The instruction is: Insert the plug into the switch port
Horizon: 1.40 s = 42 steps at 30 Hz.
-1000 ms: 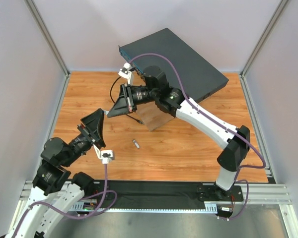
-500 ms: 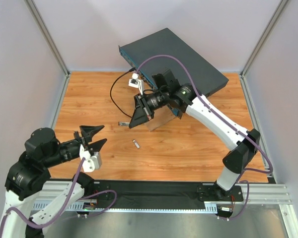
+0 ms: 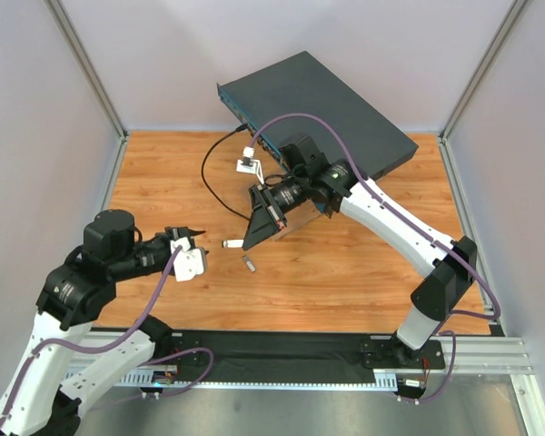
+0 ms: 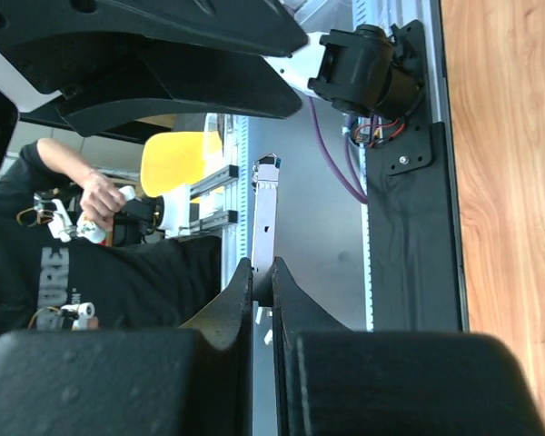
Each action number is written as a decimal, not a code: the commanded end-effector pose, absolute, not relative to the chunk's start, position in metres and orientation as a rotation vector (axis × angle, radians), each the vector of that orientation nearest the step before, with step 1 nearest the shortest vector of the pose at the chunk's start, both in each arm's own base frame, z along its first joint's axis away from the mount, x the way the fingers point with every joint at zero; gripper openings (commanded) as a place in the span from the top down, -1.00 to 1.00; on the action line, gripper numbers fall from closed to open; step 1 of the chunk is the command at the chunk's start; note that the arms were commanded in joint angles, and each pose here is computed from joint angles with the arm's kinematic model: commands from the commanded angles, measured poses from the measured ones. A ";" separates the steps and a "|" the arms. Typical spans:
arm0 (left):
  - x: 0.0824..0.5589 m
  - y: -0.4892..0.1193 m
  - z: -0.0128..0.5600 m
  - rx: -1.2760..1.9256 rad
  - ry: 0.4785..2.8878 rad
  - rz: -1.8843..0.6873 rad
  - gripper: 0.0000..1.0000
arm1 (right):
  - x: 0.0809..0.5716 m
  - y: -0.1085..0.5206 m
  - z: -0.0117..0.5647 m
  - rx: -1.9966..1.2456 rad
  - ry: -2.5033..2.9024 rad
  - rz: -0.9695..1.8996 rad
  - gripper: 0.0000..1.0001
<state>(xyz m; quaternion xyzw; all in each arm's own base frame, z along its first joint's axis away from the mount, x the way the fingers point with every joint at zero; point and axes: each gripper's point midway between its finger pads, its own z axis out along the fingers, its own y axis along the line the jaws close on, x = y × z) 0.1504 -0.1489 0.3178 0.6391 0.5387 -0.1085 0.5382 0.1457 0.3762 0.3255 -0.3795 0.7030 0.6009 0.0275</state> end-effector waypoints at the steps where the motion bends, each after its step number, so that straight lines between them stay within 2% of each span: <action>1: 0.157 -0.158 0.330 1.503 1.277 -0.282 0.00 | 0.142 0.380 0.342 -1.180 2.109 1.936 1.00; 8: 0.157 -0.169 0.322 1.579 1.246 -0.296 -0.07 | 0.143 0.381 0.338 -1.169 2.123 1.942 0.99; 16: 0.165 -0.187 0.324 1.607 1.215 -0.273 -0.01 | 0.143 0.382 0.333 -1.167 2.139 1.946 0.99; 27: 0.167 -0.194 0.323 1.636 1.193 -0.247 0.42 | 0.142 0.379 0.331 -1.167 2.150 1.923 0.99; 34: 0.168 -0.196 0.321 1.653 1.188 -0.233 0.18 | 0.143 0.379 0.328 -1.157 2.169 1.903 1.00; 42: 0.163 -0.187 0.328 1.612 1.171 -0.208 0.22 | 0.144 0.375 0.318 -1.163 2.199 1.857 0.99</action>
